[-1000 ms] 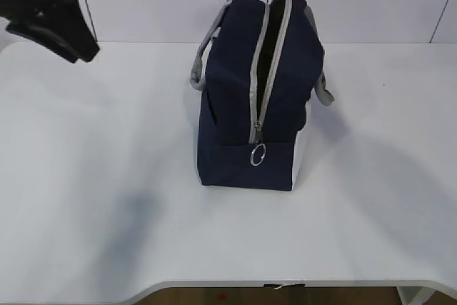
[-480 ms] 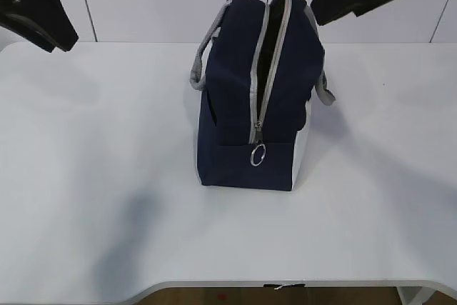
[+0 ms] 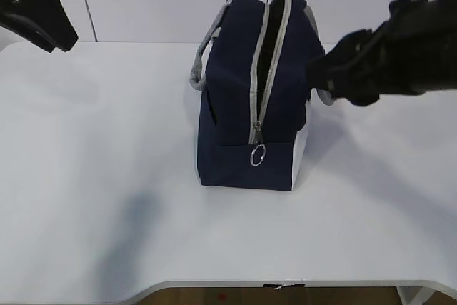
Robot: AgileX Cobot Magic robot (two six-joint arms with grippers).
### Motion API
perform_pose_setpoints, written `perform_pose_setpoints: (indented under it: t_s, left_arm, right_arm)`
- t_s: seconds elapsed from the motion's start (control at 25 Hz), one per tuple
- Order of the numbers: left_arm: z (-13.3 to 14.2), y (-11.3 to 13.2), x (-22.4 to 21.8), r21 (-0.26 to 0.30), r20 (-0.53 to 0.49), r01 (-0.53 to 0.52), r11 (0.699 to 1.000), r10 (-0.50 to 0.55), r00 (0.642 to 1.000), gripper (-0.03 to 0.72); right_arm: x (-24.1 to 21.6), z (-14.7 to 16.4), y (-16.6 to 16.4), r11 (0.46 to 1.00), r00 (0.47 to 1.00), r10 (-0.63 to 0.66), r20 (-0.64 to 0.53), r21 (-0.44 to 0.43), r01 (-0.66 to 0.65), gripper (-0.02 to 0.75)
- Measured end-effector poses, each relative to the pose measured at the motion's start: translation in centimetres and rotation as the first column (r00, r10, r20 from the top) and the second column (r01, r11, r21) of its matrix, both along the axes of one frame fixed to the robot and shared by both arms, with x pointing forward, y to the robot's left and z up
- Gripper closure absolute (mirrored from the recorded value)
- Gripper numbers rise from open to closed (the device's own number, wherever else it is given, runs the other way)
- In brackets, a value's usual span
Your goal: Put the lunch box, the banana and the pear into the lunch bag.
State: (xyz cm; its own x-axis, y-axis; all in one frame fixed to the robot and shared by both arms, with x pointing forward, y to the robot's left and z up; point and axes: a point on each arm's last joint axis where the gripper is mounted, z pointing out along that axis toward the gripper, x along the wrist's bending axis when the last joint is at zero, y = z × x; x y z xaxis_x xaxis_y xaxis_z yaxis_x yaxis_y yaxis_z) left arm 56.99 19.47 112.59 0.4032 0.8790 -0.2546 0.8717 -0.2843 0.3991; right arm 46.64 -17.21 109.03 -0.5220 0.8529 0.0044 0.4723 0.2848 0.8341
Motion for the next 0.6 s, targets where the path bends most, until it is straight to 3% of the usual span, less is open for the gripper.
perform_pose_setpoints:
  t_s: [0.52,0.6]
  left_arm:
    - [0.0,0.0,0.0,0.001,-0.002,0.001,1.0,-0.001,1.0,0.463]
    - [0.0,0.0,0.0,0.001,-0.002,0.001,1.0,-0.001,1.0,0.463]
  right_arm:
    - [1.6,-5.6,0.4,0.996,0.997,-0.071,0.0,0.046,0.071,0.358]
    - [1.8,-6.8,0.3,0.994,0.994,-0.094,0.054,0.059,0.091,0.359]
